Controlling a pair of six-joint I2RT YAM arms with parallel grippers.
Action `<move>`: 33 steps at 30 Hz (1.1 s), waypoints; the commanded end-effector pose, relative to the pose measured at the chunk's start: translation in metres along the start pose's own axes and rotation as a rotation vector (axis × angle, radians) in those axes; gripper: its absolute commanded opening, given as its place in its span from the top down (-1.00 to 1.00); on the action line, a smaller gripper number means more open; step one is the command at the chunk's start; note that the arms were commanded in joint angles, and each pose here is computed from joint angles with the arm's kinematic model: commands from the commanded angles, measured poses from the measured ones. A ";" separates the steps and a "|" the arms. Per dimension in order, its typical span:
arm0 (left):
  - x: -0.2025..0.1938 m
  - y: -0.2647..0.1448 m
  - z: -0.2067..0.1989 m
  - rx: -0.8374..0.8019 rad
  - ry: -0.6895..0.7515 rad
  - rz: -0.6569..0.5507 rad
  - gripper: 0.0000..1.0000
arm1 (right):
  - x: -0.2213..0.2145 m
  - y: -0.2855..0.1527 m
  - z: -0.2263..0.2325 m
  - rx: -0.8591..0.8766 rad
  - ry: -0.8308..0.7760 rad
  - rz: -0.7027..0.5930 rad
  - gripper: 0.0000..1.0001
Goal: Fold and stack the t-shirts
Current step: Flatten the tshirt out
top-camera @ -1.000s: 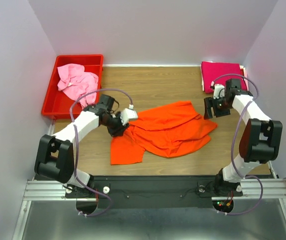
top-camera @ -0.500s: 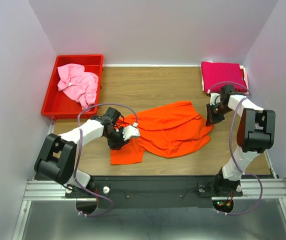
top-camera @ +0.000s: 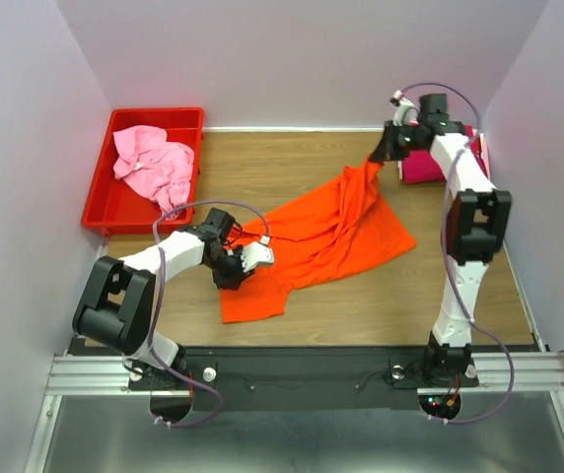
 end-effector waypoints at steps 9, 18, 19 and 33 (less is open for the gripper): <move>-0.005 -0.017 0.026 -0.016 -0.148 -0.071 0.30 | -0.013 0.042 0.012 -0.093 -0.088 0.070 -0.45; 0.000 -0.025 0.021 0.010 -0.167 -0.120 0.30 | -0.077 -0.031 0.010 -0.292 -0.146 0.186 -0.26; 0.000 -0.025 0.021 0.013 -0.167 -0.122 0.30 | -0.092 -0.030 0.006 -0.293 -0.125 0.228 -0.22; -0.006 -0.028 0.011 0.039 -0.169 -0.109 0.30 | -0.158 -0.021 -0.037 -0.340 -0.002 0.412 0.08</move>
Point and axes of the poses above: each gripper's point midway between its finger pads, its own y axis out along the fingers, its own z axis along the line the jaws close on, x = y × z, the point moved 10 cm from there along -y, back along the fingers, and after that the axes turned 2 degrees about y, right-handed, at the moved point
